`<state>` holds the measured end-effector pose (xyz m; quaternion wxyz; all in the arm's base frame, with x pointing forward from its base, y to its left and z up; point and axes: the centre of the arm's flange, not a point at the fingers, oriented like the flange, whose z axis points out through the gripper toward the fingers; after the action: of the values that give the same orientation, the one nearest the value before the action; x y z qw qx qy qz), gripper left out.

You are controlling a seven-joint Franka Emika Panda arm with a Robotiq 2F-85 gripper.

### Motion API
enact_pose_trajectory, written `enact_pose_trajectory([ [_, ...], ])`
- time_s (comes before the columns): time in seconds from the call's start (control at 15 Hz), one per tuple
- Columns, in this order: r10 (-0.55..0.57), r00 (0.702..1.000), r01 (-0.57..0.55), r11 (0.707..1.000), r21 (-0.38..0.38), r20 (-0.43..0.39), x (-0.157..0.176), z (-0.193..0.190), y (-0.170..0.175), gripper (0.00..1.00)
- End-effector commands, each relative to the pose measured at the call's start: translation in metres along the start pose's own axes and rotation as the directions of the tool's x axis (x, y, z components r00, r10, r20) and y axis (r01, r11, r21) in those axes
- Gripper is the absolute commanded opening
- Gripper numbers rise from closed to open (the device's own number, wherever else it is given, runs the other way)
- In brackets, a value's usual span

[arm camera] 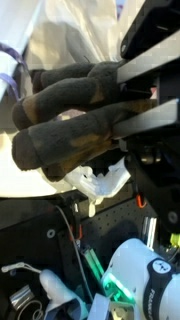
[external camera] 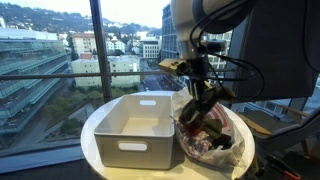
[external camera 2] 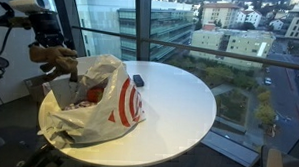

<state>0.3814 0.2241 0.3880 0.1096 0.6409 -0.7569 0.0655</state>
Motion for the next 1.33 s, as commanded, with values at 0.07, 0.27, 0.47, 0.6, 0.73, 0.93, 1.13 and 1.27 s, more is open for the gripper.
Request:
enact_pose_trajectory([
  [0.07, 0.161, 0.976, -0.142, 0.981, -0.132, 0.148, 0.098, 0.065, 0.022, 0.11],
  [0.27, 0.188, 0.966, -0.156, 0.970, -0.184, 0.177, 0.128, 0.106, -0.003, 0.11],
  [0.47, 0.148, 0.972, -0.128, 0.985, -0.119, 0.181, 0.125, 0.112, -0.031, 0.11],
  [0.6, 0.105, 0.977, -0.096, 0.994, -0.057, 0.185, 0.113, 0.101, -0.036, 0.11],
  [0.73, 0.039, 0.983, -0.038, 0.999, -0.009, 0.177, 0.092, 0.087, -0.042, 0.11],
  [0.93, -0.037, 0.981, 0.035, 0.999, 0.014, 0.190, 0.062, 0.082, -0.057, 0.11],
  [1.13, -0.078, 0.983, 0.078, 0.997, 0.008, 0.166, 0.045, 0.098, -0.090, 0.11],
  [1.27, -0.105, 0.981, 0.104, 0.995, 0.015, 0.162, 0.035, 0.113, -0.111, 0.11],
])
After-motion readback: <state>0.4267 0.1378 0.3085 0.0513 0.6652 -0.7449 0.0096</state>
